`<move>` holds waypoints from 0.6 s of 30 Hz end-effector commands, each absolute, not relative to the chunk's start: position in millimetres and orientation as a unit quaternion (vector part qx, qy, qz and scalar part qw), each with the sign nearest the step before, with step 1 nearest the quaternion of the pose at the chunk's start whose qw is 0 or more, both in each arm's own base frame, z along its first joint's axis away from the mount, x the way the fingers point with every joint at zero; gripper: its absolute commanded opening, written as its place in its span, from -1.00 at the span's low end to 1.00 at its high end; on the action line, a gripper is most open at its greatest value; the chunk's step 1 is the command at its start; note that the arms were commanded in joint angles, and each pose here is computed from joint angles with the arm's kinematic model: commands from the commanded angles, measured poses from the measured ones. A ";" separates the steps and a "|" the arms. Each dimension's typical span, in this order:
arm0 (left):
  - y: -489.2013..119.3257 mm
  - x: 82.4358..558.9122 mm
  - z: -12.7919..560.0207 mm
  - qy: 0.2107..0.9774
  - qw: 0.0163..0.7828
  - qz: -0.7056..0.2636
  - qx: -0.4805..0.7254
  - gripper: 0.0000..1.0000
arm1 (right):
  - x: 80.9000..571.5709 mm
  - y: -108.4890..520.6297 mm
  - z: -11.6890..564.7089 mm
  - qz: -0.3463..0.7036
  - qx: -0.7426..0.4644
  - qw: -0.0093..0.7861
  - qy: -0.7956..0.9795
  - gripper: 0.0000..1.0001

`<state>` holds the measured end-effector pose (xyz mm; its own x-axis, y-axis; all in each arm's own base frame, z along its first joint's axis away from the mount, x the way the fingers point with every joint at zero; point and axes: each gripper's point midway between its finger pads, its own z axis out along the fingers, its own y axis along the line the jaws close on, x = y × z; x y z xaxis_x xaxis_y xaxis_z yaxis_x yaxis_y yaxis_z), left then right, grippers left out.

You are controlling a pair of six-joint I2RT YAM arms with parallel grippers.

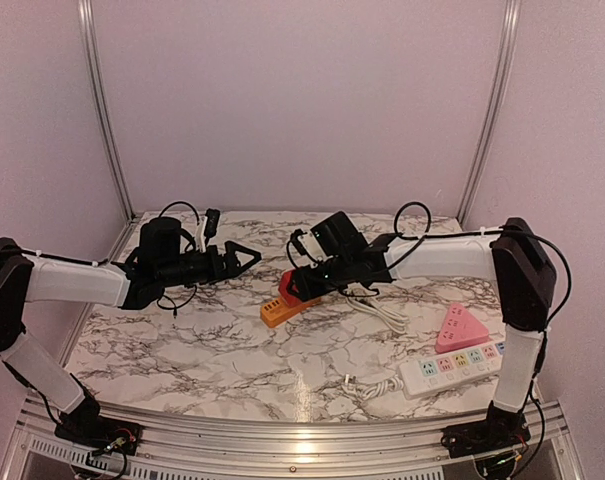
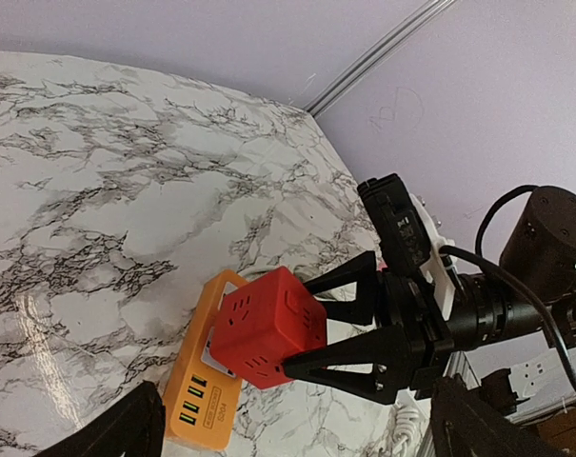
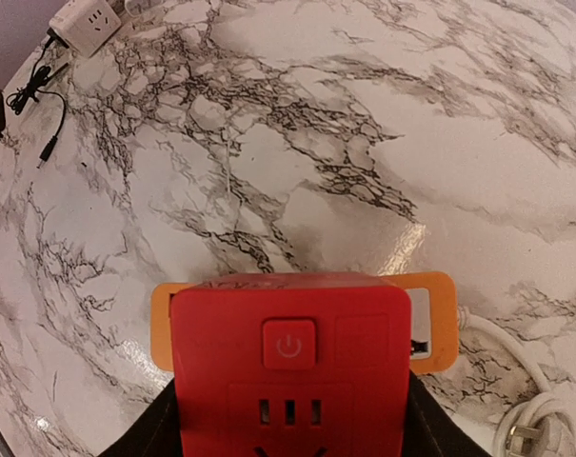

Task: Insert the plug
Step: Insert the socket into the socket slot.

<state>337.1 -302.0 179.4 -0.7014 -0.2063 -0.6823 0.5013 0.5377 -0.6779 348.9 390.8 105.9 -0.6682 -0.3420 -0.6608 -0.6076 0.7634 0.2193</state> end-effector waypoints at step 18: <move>-300.4 336.1 167.5 0.802 0.357 -0.471 0.084 0.98 | 361.0 395.5 93.5 0.157 -0.278 0.310 0.895 -0.88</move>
<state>337.4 -302.3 176.2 -0.7136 -0.2112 -0.6679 0.4866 0.5365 -0.6895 352.8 394.2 94.5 -0.6639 -0.3813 -0.6433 -0.6004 0.7846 0.1546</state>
